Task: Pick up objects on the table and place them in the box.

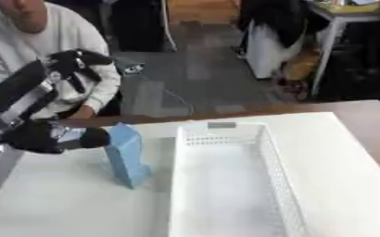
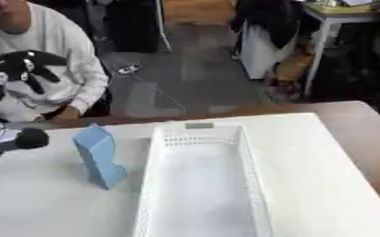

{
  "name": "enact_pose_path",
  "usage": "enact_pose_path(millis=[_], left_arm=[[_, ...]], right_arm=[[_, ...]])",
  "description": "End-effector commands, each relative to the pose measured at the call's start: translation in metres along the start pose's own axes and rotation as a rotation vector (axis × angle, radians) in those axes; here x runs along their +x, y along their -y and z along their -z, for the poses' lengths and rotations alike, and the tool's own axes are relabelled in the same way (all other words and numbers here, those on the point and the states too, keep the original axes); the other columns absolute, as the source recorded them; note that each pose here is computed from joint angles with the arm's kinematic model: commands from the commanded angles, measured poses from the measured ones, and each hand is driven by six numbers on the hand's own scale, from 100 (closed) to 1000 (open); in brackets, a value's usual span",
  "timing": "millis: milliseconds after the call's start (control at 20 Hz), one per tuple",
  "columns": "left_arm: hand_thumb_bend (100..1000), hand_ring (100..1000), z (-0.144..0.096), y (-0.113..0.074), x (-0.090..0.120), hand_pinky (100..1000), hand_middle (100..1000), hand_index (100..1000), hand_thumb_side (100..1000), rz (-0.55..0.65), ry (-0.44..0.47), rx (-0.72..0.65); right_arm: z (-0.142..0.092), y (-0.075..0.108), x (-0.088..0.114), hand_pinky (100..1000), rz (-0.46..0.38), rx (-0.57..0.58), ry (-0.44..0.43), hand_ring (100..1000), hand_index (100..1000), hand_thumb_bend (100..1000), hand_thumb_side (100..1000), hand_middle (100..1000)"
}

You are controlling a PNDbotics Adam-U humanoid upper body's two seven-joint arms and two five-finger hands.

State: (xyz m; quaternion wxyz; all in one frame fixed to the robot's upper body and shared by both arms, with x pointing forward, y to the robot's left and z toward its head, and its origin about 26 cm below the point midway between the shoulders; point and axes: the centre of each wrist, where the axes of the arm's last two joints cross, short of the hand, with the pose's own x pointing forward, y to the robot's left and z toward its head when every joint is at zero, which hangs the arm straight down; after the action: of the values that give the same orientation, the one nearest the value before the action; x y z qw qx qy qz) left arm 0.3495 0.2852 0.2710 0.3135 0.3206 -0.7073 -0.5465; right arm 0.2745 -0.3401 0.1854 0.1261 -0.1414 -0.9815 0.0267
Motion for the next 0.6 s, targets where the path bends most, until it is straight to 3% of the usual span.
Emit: enact_pose_path(millis=[50,300,600], left_arm=[[834,698,0.003,-0.013,-0.009,510,833,924,944,0.104,-0.046,-0.142],[884,732,0.015,-0.016,-0.023,527,824,898,1000,0.164,-0.074,-0.364],[928,748,0.027,-0.02,-0.044,533,824,891,1000,0.18,-0.114,-0.545]], right_arm=[[0.008,0.002,0.003,141,-0.002,0.023,0.021,332,605,100,855,519],[0.007,0.002,0.004,139,-0.002,0.03,0.009,331,605,100,857,520],[0.007,0.002,0.004,138,0.0,0.036,0.002,330,605,100,857,520]])
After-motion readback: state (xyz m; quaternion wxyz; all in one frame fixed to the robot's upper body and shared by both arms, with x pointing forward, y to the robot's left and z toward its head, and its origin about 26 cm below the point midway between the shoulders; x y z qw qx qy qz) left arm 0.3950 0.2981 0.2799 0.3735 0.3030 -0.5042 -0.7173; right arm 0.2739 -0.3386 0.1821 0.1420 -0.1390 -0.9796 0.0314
